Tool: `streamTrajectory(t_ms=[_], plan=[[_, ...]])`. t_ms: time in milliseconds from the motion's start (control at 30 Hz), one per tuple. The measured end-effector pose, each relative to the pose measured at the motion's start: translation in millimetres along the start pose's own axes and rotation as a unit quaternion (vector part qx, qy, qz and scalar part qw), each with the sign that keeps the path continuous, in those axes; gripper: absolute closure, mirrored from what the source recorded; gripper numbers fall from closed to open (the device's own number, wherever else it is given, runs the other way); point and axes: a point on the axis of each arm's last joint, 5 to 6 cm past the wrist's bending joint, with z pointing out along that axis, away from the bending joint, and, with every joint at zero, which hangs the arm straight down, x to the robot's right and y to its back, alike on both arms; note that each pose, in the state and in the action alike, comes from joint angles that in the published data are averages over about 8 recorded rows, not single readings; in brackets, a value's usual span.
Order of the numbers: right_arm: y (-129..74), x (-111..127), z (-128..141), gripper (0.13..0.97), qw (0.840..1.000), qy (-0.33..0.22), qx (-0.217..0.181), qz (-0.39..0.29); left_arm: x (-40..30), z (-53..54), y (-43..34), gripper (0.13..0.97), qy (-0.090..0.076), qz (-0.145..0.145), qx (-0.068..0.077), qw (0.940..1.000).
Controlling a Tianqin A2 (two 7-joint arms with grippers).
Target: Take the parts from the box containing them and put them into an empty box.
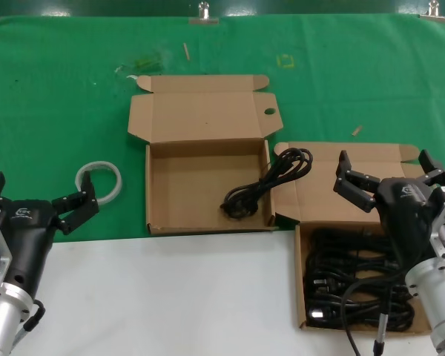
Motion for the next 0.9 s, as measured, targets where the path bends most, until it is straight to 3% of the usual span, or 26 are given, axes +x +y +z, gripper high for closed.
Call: streamTrajectory(t_ms=[900], plan=[[1.1,0.9,-0.3,0.130,1.000,-0.001,-0.002,0.002,0.0,0.0,0.0,0.132,0.000,0.000,0.000,1.0000]])
